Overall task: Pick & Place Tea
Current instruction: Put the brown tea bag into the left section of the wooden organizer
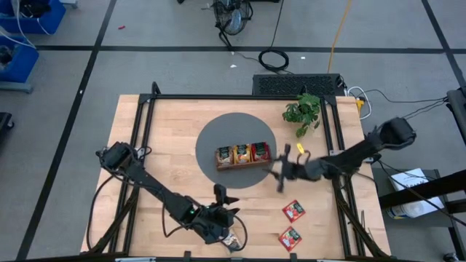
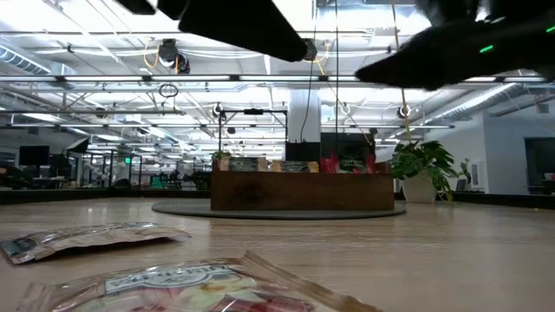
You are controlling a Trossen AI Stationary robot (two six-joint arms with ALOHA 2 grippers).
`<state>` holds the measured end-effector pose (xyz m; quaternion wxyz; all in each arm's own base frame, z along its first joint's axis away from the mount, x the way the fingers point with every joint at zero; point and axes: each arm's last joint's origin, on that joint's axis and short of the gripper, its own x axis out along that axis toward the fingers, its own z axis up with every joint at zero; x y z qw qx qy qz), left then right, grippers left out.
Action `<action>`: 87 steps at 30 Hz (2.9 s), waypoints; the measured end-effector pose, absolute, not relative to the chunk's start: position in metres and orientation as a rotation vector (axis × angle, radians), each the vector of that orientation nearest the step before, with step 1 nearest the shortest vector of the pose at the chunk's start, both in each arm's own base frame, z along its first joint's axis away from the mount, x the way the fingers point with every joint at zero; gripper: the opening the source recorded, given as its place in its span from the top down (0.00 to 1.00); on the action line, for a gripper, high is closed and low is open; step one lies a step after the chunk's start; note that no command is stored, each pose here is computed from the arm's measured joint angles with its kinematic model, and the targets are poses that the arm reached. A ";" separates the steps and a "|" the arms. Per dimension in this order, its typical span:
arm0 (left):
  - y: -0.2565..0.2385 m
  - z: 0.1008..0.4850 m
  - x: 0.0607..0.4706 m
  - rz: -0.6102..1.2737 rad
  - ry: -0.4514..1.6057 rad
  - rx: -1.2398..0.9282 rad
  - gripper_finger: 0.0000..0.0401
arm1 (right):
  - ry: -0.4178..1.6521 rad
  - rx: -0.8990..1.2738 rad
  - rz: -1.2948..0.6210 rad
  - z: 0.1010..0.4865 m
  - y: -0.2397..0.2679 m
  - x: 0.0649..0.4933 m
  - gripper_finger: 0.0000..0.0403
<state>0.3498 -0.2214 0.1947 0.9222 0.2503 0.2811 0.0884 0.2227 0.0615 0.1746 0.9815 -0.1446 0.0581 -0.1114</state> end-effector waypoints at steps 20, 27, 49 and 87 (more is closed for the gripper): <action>-0.224 0.199 0.355 0.095 0.544 0.544 0.55 | 0.127 -0.326 0.167 0.164 0.134 0.175 0.86; -0.215 0.195 0.361 -0.008 0.593 0.451 0.55 | 0.096 -0.280 0.273 0.166 0.137 0.175 0.98; -0.208 0.197 0.367 0.022 0.580 0.399 0.55 | 0.098 -0.298 0.375 0.165 0.140 0.174 0.99; -0.257 0.150 0.271 0.303 1.116 -0.172 0.55 | 0.126 -0.286 0.422 0.162 0.140 0.174 0.99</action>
